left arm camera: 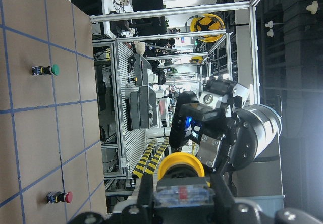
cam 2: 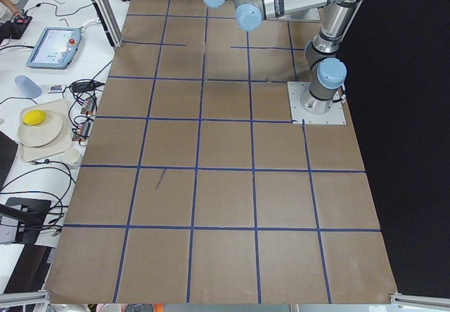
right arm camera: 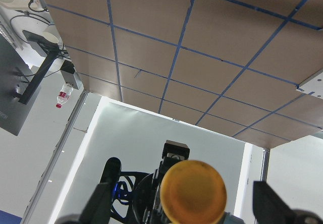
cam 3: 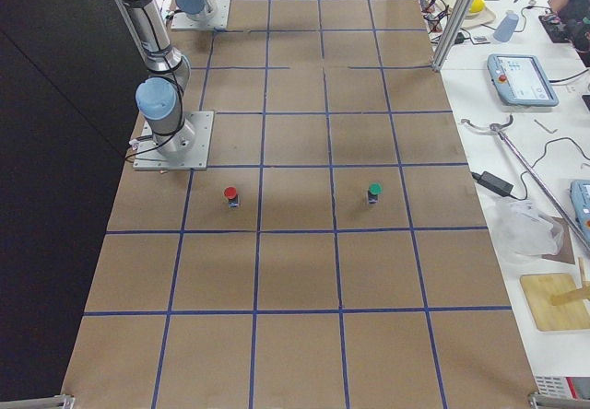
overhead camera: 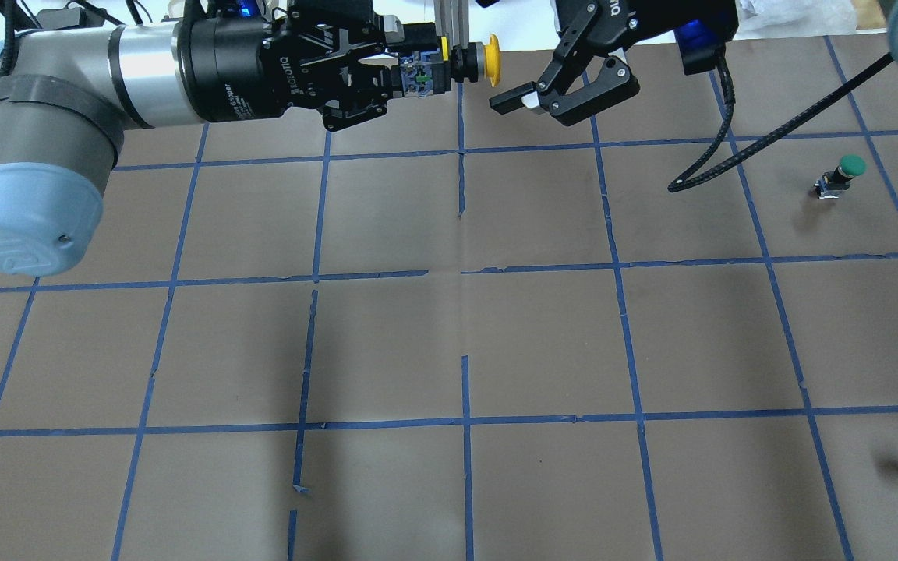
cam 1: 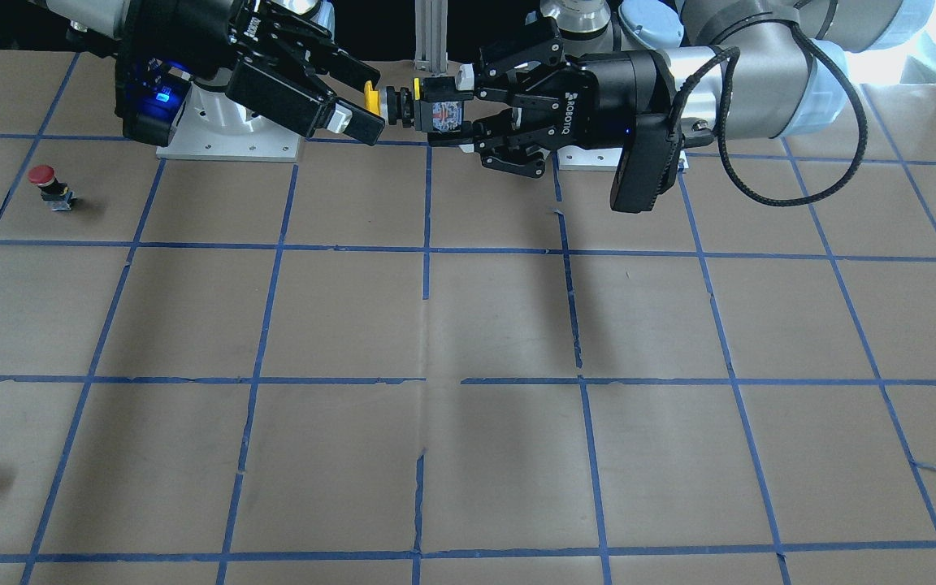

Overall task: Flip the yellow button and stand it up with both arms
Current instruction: 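Bring the right gripper to the yellow cap and close on it, then open the left gripper and pull it back while the right gripper carries the button away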

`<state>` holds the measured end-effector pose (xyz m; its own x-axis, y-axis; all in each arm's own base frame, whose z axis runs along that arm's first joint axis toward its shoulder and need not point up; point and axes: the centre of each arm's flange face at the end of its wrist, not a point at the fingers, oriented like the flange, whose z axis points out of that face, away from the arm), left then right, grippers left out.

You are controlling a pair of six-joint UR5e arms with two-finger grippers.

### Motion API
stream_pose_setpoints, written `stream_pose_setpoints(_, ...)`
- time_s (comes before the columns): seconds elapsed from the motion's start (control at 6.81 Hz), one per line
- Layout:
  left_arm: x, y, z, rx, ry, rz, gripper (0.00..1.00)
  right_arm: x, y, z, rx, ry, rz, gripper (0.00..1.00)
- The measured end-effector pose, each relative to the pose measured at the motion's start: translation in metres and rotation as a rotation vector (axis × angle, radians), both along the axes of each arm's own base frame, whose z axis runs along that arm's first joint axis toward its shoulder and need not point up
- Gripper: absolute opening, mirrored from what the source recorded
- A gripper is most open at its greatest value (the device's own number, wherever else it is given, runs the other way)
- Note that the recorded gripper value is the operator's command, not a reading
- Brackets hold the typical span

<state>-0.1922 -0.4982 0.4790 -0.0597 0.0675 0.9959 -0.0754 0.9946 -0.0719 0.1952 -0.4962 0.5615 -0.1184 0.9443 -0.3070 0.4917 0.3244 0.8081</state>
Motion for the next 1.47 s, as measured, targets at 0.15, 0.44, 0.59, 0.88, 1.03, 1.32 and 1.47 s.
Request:
stream_pose_setpoints(0.15,0.000,0.000,0.000,-0.003,-0.001,0.000,0.04,0.000,0.002,-0.001,0.005,0.000,-0.001,0.62)
stream_pose_setpoints(0.44,0.000,0.000,-0.001,-0.006,-0.002,0.000,0.04,0.000,0.004,-0.012,0.029,-0.002,-0.001,0.35)
stream_pose_setpoints(0.59,0.000,0.000,-0.001,-0.008,-0.002,0.000,0.08,0.000,0.004,-0.013,0.035,-0.003,-0.002,0.33)
stream_pose_setpoints(0.88,0.000,-0.001,-0.001,-0.008,-0.003,0.000,0.63,-0.001,0.004,-0.014,0.036,-0.004,-0.004,0.32)
stream_pose_setpoints(1.03,0.000,-0.001,-0.001,-0.005,-0.006,0.000,0.85,-0.001,0.004,-0.014,0.036,-0.004,-0.006,0.31)
stream_pose_setpoints(1.32,0.000,-0.001,-0.001,0.004,-0.007,0.000,0.85,-0.005,0.002,-0.013,0.032,0.000,-0.013,0.30)
stream_pose_setpoints(1.47,0.000,0.000,0.001,0.001,-0.010,0.000,0.85,-0.009,-0.001,-0.014,0.031,0.007,-0.020,0.30)
